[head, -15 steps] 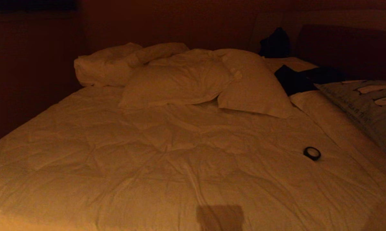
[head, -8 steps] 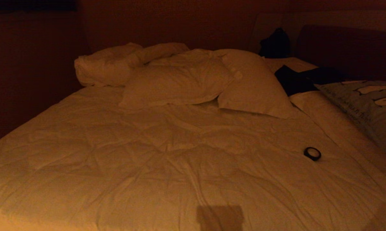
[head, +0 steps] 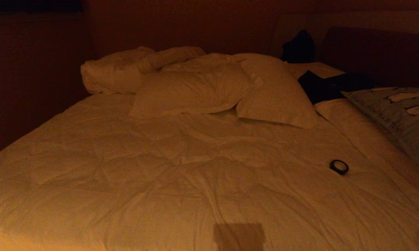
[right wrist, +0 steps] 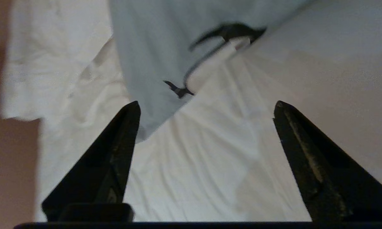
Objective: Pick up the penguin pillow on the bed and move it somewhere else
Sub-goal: Pick up the pillow
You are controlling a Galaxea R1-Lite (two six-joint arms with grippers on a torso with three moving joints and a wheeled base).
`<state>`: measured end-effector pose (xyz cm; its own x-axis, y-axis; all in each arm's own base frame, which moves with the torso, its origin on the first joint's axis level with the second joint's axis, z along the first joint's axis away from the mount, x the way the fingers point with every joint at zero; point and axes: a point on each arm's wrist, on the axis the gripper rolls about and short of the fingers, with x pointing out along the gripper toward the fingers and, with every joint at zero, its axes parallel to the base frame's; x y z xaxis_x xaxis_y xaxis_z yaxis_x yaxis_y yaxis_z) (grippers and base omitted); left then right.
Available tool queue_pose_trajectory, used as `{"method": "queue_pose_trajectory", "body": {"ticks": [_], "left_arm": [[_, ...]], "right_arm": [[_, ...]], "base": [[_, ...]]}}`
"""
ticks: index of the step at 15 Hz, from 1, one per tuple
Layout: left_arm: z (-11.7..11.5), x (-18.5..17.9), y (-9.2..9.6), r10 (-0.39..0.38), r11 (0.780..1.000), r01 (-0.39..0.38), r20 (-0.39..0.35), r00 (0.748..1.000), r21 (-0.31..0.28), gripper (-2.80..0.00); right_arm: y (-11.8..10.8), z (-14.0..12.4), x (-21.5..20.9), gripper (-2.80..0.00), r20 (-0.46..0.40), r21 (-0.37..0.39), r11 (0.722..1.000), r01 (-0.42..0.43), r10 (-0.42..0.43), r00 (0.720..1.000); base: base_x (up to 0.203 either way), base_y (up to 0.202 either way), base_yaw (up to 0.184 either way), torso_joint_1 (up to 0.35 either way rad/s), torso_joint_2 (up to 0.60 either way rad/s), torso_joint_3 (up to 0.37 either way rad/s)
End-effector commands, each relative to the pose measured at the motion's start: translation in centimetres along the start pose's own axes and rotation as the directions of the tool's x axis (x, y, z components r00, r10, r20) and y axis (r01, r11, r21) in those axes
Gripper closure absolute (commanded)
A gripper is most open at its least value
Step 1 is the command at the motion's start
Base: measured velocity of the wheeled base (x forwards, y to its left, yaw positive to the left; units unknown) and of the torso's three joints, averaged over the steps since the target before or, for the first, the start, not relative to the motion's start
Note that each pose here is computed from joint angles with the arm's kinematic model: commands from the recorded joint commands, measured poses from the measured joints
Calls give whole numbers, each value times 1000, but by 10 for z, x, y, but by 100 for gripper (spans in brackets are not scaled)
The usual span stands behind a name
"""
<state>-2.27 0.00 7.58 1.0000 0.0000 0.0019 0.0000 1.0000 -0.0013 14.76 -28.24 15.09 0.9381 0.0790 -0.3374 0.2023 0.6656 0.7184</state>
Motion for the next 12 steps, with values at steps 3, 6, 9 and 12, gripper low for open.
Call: {"method": "queue_pose_trajectory", "body": {"ticks": [3,6,9,12], "left_arm": [[-1,0,0,0,1000,0,-3,1000,0,0],[-1,0,0,0,1000,0,-3,1000,0,0],[-1,0,0,0,1000,0,-3,1000,0,0],[-1,0,0,1,1000,-1,-3,1000,0,0]], "right_arm": [[-26,-5,14,-280,-19,14,993,-121,121,992],[-32,-3,18,-280,-13,-1,992,-129,129,992],[-34,4,20,-280,-9,-7,991,-133,133,991],[-38,13,26,-280,-12,6,988,-154,154,988]], "base": [[0,0,0,0,0,0],[0,0,0,0,0,0],[0,0,0,0,0,0],[0,0,0,0,0,0]]}}
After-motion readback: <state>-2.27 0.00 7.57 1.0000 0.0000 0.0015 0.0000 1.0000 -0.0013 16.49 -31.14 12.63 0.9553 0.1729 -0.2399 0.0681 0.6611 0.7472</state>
